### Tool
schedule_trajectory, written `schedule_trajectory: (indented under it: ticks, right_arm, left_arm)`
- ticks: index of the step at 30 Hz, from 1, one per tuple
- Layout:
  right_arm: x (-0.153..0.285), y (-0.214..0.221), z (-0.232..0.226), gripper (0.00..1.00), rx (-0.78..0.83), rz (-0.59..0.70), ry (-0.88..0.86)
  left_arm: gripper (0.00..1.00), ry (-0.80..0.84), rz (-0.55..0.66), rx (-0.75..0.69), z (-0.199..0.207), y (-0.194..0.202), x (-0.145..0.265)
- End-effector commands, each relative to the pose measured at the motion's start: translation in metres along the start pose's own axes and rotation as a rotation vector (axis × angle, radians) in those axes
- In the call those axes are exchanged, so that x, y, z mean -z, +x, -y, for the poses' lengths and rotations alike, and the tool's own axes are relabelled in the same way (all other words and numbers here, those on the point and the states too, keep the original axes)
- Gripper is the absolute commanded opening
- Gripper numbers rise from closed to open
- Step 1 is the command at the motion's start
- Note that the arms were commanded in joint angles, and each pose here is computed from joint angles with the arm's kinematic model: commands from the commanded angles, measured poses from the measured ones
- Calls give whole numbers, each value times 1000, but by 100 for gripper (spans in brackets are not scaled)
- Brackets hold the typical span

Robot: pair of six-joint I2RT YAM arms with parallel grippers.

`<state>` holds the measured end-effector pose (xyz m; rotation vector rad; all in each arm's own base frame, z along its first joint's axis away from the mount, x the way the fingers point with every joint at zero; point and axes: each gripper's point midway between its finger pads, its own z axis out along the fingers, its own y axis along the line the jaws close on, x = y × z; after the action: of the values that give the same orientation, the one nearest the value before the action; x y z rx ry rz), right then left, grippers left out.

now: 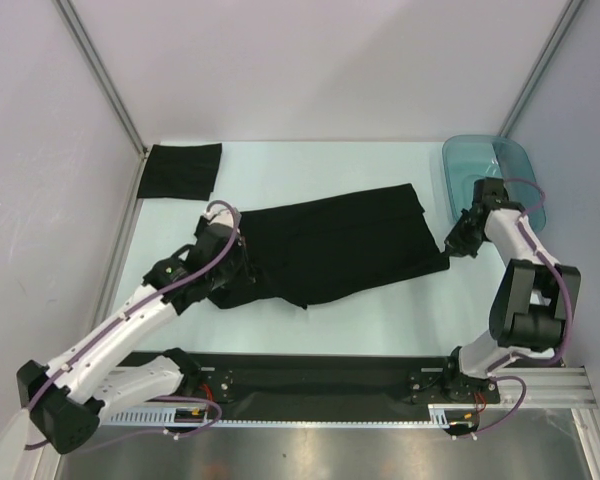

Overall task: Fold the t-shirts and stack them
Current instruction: Fold the tshirt

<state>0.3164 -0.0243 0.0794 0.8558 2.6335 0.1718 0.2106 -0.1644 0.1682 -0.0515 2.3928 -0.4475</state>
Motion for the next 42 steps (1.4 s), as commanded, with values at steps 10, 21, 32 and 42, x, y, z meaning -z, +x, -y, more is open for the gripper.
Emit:
schedule_trajectory:
  ticks: [10, 21, 32, 42]
  right_arm:
    - [-21, -63, -43, 0, 131, 8, 12]
    - [-49, -82, -85, 0, 187, -9, -28]
    - [-65, -85, -99, 1, 214, -13, -33]
    - [-78, -95, -107, 8, 225, -10, -38]
  left_arm:
    - [0, -92, 73, 59, -25, -79, -26]
    - [0, -180, 31, 105, -48, -101, -55]
    - [0, -201, -10, 128, -64, -107, -77]
    - [0, -246, -37, 146, -78, -115, -93]
